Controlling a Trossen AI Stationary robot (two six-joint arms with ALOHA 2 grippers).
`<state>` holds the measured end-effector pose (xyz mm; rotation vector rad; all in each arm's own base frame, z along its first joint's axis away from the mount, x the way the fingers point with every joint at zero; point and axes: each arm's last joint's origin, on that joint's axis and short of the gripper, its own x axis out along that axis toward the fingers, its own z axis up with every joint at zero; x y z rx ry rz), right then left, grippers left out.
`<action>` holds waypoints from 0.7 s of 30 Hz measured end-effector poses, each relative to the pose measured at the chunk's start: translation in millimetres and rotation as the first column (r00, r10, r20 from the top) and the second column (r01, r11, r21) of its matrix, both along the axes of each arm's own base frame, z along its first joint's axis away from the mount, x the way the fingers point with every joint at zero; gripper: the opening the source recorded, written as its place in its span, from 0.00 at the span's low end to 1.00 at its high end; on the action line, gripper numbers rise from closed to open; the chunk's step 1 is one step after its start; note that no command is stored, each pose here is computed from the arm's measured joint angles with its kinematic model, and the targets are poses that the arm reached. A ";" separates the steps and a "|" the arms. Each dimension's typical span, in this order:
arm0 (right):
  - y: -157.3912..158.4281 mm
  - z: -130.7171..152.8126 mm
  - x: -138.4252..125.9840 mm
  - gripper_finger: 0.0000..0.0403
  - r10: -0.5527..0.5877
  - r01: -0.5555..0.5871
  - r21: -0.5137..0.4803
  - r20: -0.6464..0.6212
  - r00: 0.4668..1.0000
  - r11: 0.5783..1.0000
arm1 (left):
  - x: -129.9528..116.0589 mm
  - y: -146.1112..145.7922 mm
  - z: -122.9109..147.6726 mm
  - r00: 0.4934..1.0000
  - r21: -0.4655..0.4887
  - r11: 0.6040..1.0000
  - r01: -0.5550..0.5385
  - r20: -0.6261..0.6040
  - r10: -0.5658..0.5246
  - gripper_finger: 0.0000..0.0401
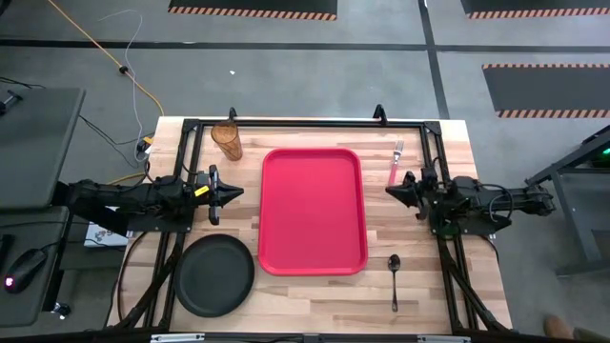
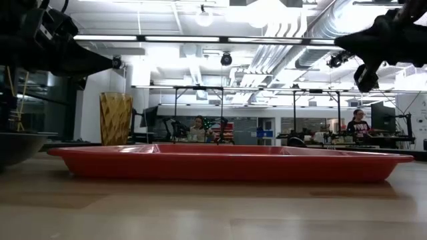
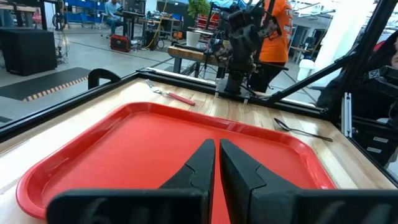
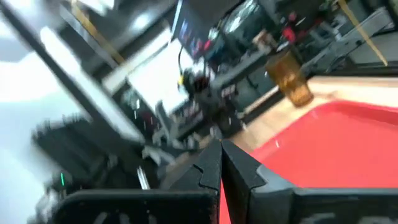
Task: Pick and place plate/cup/fork/spoon on tray
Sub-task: Put the pink fork on the top of the red tray
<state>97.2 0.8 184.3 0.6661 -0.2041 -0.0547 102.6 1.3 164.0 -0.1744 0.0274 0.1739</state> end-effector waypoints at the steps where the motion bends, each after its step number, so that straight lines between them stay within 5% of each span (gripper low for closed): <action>1: -0.7 1.5 -0.4 0.00 -0.020 0.019 0.034 0.019 1.000 0.999 | 0.0 0.0 -0.1 1.000 0.000 1.000 0.000 0.000 0.000 0.04; 10: -8.9 12.2 -5.5 0.00 -0.282 0.243 0.243 0.141 0.949 0.939 | 0.0 0.0 -0.1 1.000 0.000 1.000 0.000 0.000 0.000 0.04; 14: -10.8 18.8 -8.8 0.01 -0.333 0.248 0.344 0.216 0.918 0.906 | 0.0 0.0 -0.1 1.000 0.000 1.000 -0.001 0.000 0.001 0.04; 21: -15.5 43.4 -11.6 0.22 -0.398 0.314 0.388 0.158 0.904 0.867 | 0.0 0.0 0.0 1.000 0.000 1.000 0.000 0.000 0.000 0.04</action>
